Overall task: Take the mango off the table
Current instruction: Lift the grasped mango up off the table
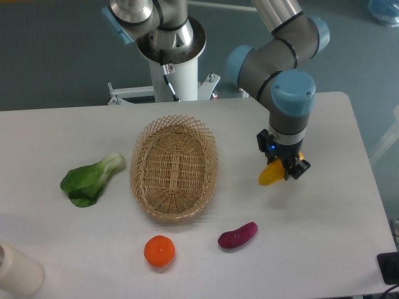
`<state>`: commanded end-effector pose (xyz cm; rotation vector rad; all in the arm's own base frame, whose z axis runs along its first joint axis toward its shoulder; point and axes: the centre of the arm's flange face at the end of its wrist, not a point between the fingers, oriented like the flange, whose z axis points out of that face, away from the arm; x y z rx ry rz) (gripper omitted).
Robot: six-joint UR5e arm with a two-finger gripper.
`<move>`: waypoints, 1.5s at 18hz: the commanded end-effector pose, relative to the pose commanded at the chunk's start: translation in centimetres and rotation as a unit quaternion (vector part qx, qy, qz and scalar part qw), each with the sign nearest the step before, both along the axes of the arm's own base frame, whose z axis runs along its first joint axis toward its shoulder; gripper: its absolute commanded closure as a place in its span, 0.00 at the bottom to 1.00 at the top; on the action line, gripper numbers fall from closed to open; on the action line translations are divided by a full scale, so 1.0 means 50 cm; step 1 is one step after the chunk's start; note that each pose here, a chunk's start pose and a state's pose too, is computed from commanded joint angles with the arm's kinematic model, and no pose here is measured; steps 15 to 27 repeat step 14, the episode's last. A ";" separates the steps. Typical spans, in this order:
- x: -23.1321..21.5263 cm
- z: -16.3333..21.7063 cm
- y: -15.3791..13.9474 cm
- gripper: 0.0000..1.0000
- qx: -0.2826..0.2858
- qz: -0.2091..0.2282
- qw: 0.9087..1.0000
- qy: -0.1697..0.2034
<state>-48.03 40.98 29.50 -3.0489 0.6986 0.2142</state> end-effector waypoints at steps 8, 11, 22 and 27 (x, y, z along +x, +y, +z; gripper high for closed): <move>-0.013 0.027 0.014 0.45 0.006 -0.005 1.000 0.012; -0.014 0.026 0.012 0.45 0.006 -0.004 1.000 0.011; -0.011 0.022 0.012 0.45 0.004 -0.004 1.000 0.010; -0.011 0.022 0.012 0.45 0.004 -0.004 1.000 0.010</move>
